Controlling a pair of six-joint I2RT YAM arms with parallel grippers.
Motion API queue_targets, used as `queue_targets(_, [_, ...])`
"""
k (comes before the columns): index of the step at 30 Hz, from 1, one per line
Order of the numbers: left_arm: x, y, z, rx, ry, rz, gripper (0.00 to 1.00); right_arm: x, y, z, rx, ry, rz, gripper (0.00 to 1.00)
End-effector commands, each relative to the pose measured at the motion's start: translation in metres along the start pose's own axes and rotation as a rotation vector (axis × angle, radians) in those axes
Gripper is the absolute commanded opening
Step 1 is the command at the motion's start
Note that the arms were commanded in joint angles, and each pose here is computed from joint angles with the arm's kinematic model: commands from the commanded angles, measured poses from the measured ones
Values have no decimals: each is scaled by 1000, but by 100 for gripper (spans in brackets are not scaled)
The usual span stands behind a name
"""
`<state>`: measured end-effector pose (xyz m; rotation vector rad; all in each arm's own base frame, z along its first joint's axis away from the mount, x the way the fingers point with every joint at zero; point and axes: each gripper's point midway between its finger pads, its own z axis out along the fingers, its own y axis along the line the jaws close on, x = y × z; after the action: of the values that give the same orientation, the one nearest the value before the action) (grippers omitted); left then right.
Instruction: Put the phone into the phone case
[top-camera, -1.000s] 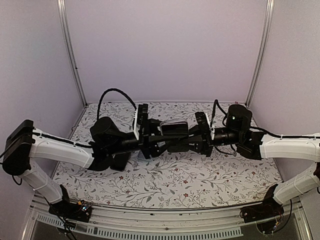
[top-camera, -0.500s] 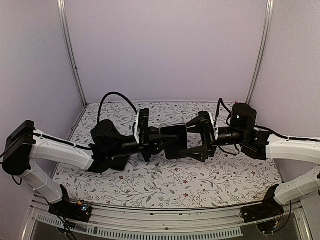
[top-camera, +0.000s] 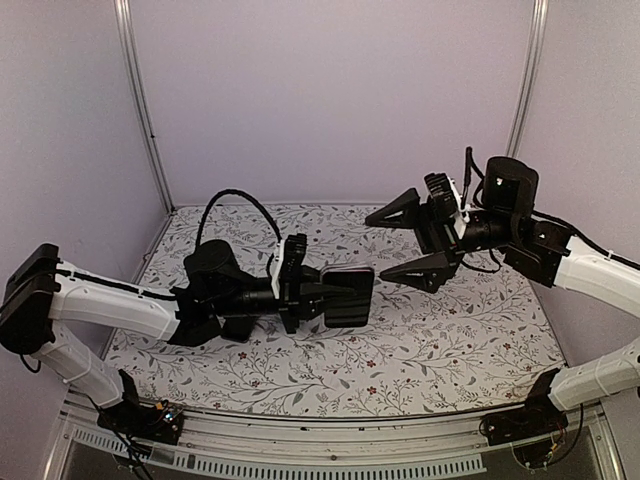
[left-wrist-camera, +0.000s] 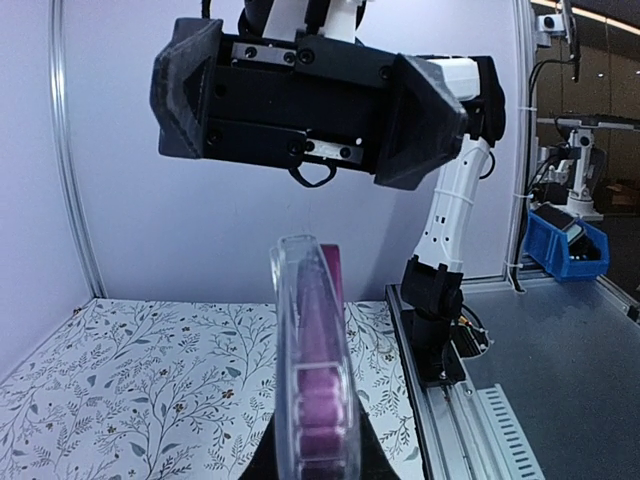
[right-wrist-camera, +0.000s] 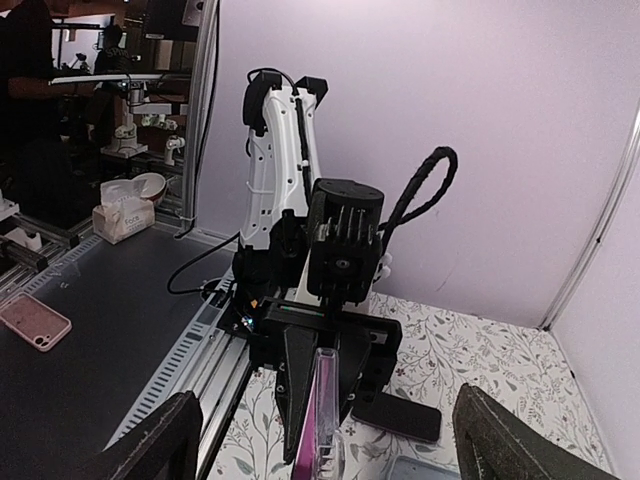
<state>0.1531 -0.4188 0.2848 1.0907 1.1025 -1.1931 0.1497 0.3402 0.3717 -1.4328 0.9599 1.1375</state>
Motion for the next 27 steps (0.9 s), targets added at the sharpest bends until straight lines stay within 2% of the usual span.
queue_targets(1, [-34, -9, 4, 26, -79, 76, 0, 15, 15, 9, -75, 17, 78, 91])
queue_targets(5, [-37, -10, 4, 29, -94, 73, 0, 39, 10, 19, -36, 84, 109, 91])
queue_targets(9, [-37, -13, 4, 35, -98, 71, 0, 53, 5, 20, -8, 117, 118, 71])
queue_targets(13, [-41, -13, 3, 32, -107, 80, 0, 60, 5, 22, -9, 129, 130, 68])
queue_targets(14, [-42, -14, 3, 34, -110, 80, 0, 62, 5, 21, -10, 132, 135, 64])
queue_targets(17, [-41, -14, 4, 34, -111, 79, 0, 62, 8, 20, -12, 126, 132, 40])
queue_targets(18, [-41, -13, 4, 35, -112, 78, 0, 62, 9, 20, -21, 125, 135, 29])
queue_targets(19, [-40, -13, 4, 35, -111, 78, 0, 62, 10, 21, -29, 123, 137, 9])
queue_targets(20, [-41, -14, 4, 34, -113, 78, 0, 62, 11, 21, -31, 124, 138, 0])
queue_targets(27, [-38, -13, 5, 32, -106, 69, 0, 59, 10, 20, -29, 119, 131, 0])
